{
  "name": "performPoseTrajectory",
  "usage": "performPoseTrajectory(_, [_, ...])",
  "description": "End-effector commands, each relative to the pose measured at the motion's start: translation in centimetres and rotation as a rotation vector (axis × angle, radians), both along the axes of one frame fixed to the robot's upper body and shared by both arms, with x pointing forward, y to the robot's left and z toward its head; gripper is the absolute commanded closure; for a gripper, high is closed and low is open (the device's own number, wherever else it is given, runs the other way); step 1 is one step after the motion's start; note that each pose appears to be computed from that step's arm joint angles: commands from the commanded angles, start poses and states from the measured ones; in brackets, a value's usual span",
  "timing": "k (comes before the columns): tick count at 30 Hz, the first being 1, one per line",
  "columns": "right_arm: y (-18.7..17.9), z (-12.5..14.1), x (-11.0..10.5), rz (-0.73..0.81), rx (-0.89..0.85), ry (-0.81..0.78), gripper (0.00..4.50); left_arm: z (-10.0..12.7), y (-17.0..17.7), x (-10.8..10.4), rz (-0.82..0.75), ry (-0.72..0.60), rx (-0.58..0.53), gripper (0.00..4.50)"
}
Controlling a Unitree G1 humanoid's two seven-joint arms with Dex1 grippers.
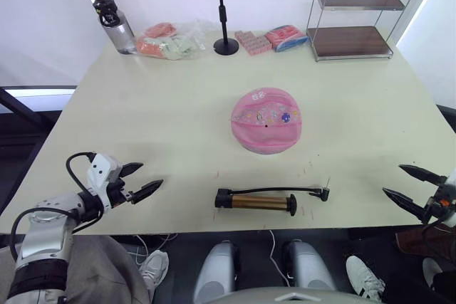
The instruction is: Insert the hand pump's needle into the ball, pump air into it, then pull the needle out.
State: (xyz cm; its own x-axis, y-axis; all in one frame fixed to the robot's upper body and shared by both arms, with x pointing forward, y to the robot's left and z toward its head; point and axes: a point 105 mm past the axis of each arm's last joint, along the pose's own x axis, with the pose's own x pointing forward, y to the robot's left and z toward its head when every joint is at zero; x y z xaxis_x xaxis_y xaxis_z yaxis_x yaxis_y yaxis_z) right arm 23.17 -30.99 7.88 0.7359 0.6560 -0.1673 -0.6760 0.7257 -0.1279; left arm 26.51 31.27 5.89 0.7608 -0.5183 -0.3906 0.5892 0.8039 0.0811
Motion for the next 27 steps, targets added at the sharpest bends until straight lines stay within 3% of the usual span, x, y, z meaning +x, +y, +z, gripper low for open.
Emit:
performPoseTrajectory(1, [-0.3, 1.3, -0.1, -0.005, -0.001, -0.056, 0.04, 0.9, 0.0, 0.3, -0.014, -0.033, 0.006, 0.0])
performPoseTrajectory(17, [0.5, 2.1, -0.2, 0.075, 0.027, -0.084, 0.04, 1.5, -1.9, 0.1, -0.132, -0.014, -0.019, 0.0])
performPoseTrajectory(22, [1.5, 2.1, -1.5, 0.157, 0.075, -0.035, 0.04, 3.6, -4.9, 0.8, -0.273, -0.036, -0.049, 0.0])
performPoseTrajectory(27, [2.5, 2.5, -2.1, 0.23, 0.078, -0.036, 0.04, 4.2, -8.1, 1.4, -0.43, -0.036, 0.005, 0.0])
